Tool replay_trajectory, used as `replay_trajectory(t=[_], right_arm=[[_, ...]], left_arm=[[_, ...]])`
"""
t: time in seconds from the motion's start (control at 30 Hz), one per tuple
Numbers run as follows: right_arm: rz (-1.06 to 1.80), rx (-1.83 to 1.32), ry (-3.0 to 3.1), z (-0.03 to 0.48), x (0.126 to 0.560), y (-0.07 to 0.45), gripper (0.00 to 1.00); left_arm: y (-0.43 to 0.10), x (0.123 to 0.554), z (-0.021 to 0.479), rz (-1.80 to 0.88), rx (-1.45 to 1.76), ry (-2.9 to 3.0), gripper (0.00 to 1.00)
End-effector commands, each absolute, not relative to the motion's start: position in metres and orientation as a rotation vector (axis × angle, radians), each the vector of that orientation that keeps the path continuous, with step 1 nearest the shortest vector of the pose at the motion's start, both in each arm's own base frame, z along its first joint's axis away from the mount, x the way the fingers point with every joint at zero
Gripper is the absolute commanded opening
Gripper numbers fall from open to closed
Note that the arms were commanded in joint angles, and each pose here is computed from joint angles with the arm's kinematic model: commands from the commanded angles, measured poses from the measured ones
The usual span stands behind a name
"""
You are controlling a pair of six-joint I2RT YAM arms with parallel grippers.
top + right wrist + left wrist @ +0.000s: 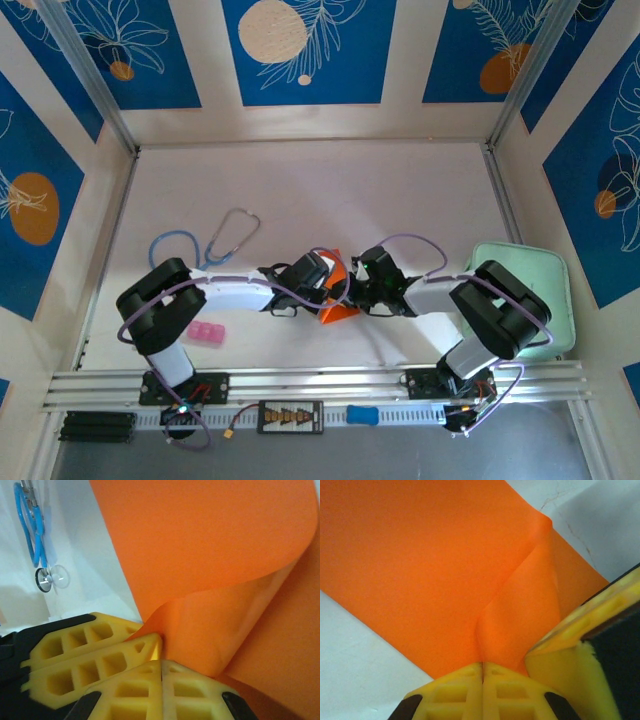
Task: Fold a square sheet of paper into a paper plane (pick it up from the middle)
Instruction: Fold the triangle a second time at the center of the table.
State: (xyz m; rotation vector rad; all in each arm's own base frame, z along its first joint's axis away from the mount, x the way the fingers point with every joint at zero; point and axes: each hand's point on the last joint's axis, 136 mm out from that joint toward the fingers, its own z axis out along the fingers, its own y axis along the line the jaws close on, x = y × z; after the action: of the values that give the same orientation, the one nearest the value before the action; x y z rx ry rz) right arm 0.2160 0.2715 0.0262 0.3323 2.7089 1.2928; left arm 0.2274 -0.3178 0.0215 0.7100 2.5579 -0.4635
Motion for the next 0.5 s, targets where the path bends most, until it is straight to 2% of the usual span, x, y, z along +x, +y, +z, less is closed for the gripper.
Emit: replay_trajectory(t=[0.0, 0.23, 0.47], right_arm=[[1.28, 0.358, 2.745, 0.022, 0.214, 0.273, 0.0], [1.179, 0.468, 2.818, -0.003, 0.201, 0.255, 0.0], [1.211, 0.413, 2.77, 0.013, 0.211, 0.262, 0.0]], left_arm=[[-0.312, 0.224, 0.008, -0.442, 0.752, 2.593, 0.0], [-0.311, 0.223, 0.006, -0.436, 0.759, 2.6, 0.0], [-0.311, 0.223, 0.005, -0.437, 0.762, 2.605, 0.0]])
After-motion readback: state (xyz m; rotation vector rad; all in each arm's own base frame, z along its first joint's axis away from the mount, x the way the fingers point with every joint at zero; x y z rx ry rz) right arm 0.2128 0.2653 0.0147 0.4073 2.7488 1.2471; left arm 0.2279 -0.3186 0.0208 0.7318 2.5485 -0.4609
